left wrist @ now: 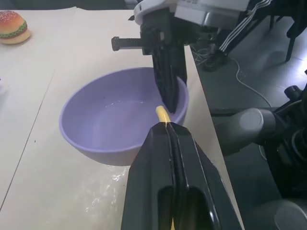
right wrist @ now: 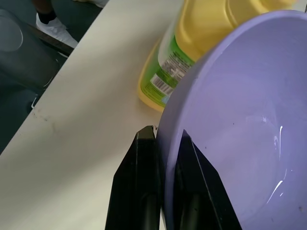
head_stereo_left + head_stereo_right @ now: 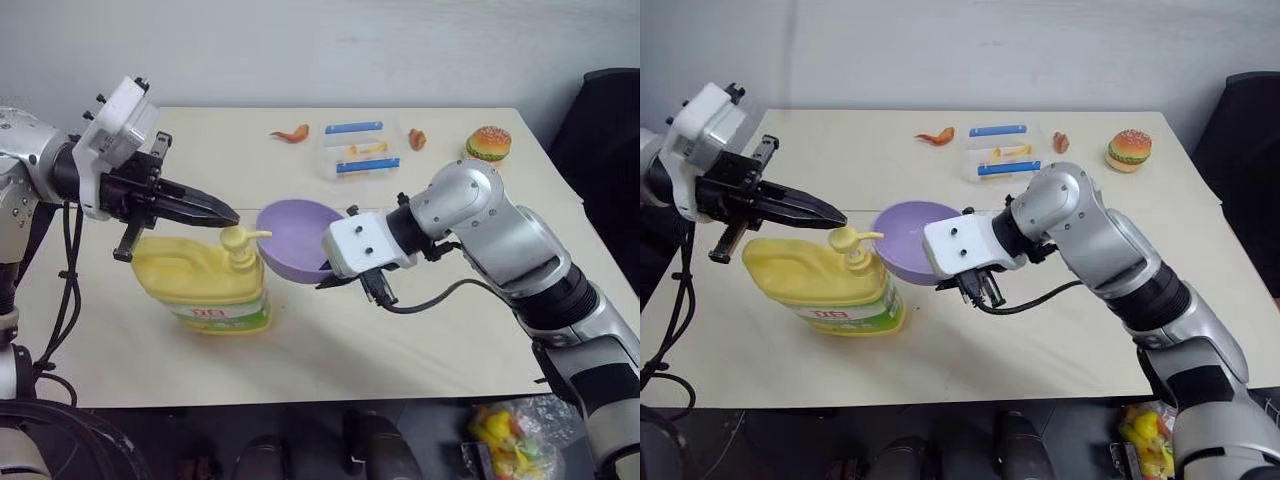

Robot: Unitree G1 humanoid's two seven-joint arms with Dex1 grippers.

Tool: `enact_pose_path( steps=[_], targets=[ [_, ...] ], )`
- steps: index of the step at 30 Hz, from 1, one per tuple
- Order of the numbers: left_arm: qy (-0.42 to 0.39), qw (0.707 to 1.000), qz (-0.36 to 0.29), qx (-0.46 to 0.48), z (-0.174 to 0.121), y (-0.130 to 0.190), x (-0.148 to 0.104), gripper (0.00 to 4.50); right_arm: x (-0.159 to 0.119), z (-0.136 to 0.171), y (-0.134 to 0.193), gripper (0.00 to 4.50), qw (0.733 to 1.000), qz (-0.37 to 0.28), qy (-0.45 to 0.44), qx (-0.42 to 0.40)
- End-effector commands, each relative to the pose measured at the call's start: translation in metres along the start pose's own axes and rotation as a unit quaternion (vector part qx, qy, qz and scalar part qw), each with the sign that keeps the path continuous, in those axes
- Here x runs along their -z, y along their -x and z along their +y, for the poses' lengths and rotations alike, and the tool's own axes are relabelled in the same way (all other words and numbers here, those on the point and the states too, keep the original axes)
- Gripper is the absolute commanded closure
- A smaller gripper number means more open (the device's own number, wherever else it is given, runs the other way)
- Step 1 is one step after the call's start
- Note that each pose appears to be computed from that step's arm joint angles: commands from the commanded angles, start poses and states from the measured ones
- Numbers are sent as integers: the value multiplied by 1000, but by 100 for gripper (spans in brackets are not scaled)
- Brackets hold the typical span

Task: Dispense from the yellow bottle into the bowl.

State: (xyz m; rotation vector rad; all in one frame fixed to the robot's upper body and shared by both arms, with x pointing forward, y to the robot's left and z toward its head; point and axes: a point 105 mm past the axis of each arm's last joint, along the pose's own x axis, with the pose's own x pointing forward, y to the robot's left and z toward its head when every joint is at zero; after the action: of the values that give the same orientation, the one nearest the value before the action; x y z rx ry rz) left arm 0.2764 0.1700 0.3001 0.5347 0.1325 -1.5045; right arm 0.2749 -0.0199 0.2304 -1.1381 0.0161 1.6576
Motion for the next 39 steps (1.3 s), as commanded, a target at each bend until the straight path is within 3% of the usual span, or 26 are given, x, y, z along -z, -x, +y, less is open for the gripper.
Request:
enact_pose_path(
  steps=[1, 17, 39],
  targets=[
    [-19, 999, 11, 33, -8, -2, -1, 448, -12, -6, 10, 450, 999, -3, 26, 20],
    [-32, 997, 54, 42, -7, -8, 20, 448, -15, -13, 13, 450, 996, 20, 78, 37],
    [-48, 989, 119, 70, -15, -15, 53, 448, -15, -17, 10, 450, 996, 28, 82, 33]
  ],
)
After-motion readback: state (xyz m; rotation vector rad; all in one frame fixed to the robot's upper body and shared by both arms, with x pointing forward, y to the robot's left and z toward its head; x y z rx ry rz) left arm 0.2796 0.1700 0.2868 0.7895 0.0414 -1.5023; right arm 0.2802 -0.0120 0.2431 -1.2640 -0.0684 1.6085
